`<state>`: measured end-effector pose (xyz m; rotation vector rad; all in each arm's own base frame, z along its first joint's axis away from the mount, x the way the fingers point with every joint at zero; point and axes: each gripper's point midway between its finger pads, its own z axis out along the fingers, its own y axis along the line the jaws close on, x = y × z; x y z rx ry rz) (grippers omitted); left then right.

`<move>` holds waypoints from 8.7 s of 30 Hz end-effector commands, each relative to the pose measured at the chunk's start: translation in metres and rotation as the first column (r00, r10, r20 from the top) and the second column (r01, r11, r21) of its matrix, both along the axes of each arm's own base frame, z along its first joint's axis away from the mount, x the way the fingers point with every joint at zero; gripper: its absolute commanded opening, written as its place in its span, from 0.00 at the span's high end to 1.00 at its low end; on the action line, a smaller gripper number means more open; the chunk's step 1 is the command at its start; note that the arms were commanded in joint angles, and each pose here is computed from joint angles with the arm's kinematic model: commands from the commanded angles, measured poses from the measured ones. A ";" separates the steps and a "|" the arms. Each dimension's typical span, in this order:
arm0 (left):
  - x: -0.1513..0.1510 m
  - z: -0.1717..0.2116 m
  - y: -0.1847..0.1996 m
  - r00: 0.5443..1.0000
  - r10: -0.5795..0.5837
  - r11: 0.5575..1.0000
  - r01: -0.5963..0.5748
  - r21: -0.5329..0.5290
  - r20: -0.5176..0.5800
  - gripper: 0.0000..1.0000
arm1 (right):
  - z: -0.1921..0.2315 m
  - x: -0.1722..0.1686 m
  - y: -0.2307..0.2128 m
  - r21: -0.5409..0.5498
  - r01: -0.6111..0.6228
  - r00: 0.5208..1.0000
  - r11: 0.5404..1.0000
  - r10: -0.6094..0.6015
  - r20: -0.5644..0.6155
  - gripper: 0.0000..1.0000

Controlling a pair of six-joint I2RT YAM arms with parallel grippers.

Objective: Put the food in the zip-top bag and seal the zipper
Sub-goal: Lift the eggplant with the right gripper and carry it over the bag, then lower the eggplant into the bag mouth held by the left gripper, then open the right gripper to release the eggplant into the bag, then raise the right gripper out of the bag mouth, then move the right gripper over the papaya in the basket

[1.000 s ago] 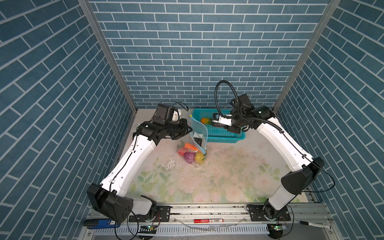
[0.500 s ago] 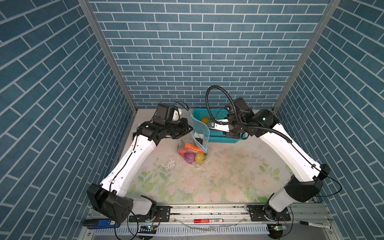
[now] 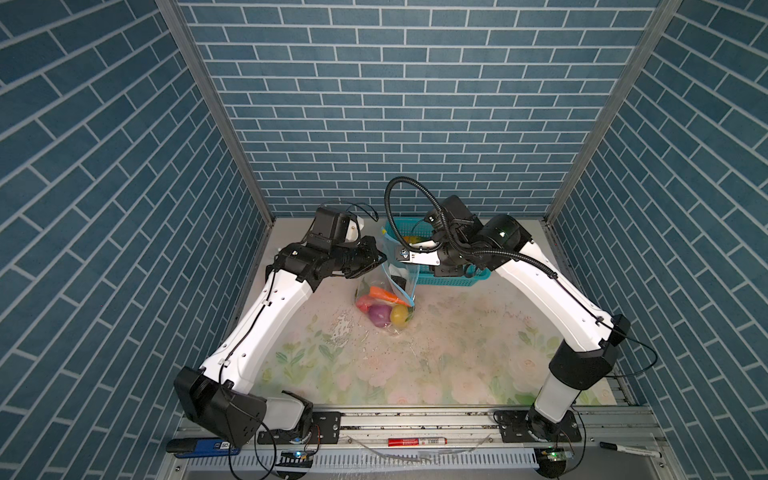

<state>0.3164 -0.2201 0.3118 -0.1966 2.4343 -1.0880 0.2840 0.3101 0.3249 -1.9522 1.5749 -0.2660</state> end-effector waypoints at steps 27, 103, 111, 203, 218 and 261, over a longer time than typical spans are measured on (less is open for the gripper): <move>0.001 0.012 -0.005 0.999 -0.015 1.000 0.016 -0.011 0.042 1.00 | -0.048 0.006 0.017 -0.273 -0.203 0.977 0.940 0.211 -0.001 0.68; 0.002 0.011 -0.007 0.998 -0.024 0.999 0.025 -0.024 0.060 1.00 | -0.034 0.020 0.027 0.311 0.915 0.384 0.255 -0.323 -0.865 0.49; 0.003 0.004 -0.011 0.998 -0.036 0.999 0.037 -0.026 0.049 1.00 | -0.034 0.019 0.026 0.299 0.927 0.359 0.227 -0.297 -0.885 0.77; -0.006 0.014 0.013 0.997 0.007 1.000 -0.007 -0.003 0.073 1.00 | 0.026 0.043 0.040 0.451 0.725 0.664 0.521 -0.355 -0.658 0.67; -0.004 0.012 0.012 0.997 0.004 1.000 -0.004 -0.003 0.077 1.00 | 0.026 0.124 0.005 0.571 0.496 0.867 0.654 -0.343 -0.360 0.57; -0.005 -0.005 0.025 0.998 0.046 0.997 -0.047 0.053 0.031 1.00 | -0.241 0.293 0.023 0.389 0.078 0.988 0.918 -0.018 -0.155 0.38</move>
